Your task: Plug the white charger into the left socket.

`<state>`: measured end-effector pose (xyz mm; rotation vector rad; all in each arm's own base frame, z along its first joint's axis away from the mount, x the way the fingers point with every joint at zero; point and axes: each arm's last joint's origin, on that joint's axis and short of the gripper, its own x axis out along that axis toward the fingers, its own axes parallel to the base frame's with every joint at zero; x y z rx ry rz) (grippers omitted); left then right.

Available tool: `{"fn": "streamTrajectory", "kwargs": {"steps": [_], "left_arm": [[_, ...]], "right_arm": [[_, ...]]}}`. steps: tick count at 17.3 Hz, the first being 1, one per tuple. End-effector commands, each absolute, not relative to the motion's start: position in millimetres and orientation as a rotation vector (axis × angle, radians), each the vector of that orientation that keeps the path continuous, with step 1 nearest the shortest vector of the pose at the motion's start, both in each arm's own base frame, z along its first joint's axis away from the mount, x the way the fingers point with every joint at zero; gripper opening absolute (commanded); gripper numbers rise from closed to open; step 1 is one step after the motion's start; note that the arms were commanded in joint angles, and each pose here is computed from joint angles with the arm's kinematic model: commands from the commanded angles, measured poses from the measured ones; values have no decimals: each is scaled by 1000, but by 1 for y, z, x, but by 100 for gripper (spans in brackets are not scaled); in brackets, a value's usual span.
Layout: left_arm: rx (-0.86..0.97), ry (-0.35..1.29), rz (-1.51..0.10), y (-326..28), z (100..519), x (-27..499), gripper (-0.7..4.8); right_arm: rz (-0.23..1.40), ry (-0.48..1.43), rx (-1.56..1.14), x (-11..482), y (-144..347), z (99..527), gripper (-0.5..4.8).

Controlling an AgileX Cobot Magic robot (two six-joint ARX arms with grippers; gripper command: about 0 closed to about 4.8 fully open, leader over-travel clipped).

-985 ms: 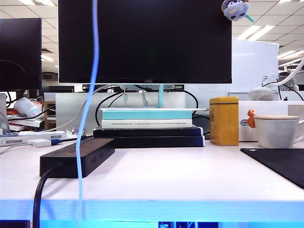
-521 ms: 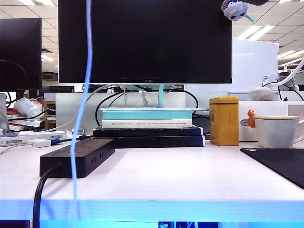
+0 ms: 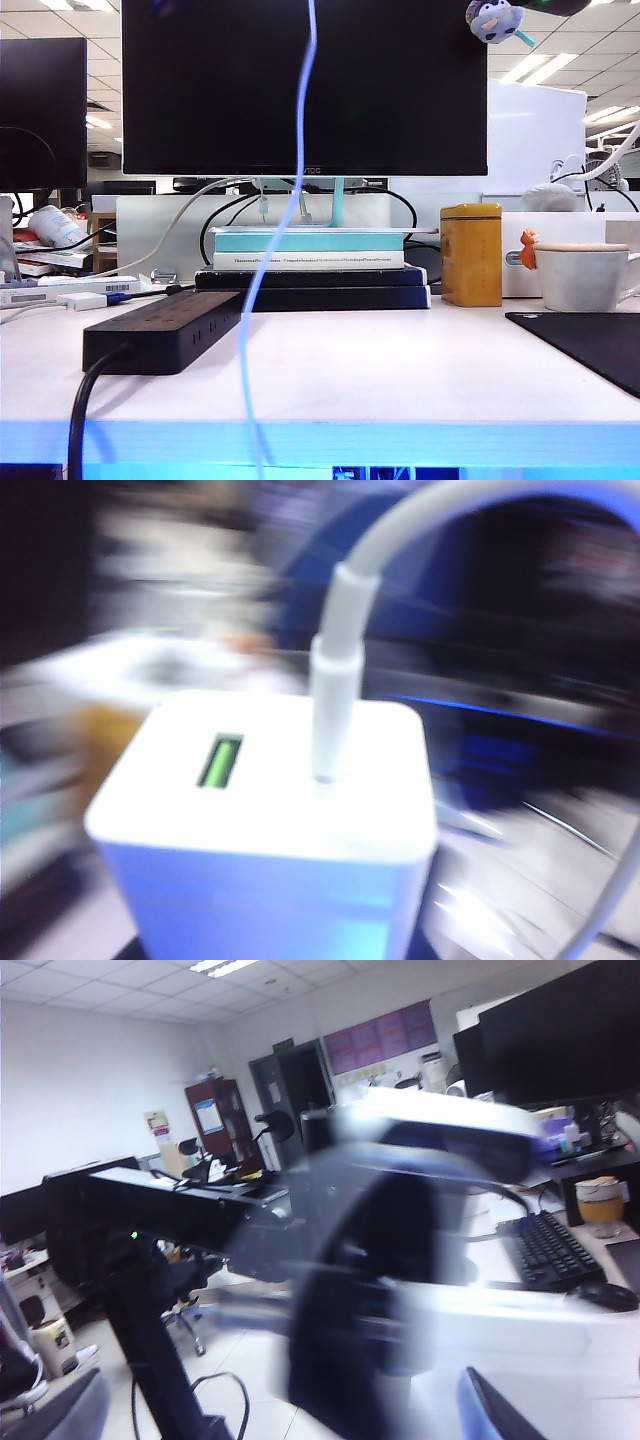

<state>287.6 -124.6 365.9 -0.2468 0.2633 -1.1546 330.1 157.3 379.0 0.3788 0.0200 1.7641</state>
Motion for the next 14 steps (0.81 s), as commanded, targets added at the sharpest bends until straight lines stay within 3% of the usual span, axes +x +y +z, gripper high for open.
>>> {"fn": "streamTrajectory", "kwargs": {"steps": [1,5,7,10,12,14], "left_arm": [[-238,240,-990,-122,368,290,48],[-94,172,-1017,-156,367,275,48],[1,139,-890,-172,366,269,48],[43,130,-688,-168,365,272,48],[65,124,-510,-164,365,275,48],[68,124,-457,-163,365,276,48]], "right_arm": [[1709,20,417,335,160,378,479],[1573,30,501,345,169,370,479],[1565,25,487,345,171,368,479],[1534,1,465,348,169,367,479],[1433,-54,471,354,165,366,479],[1294,-95,457,360,166,361,479]]}}
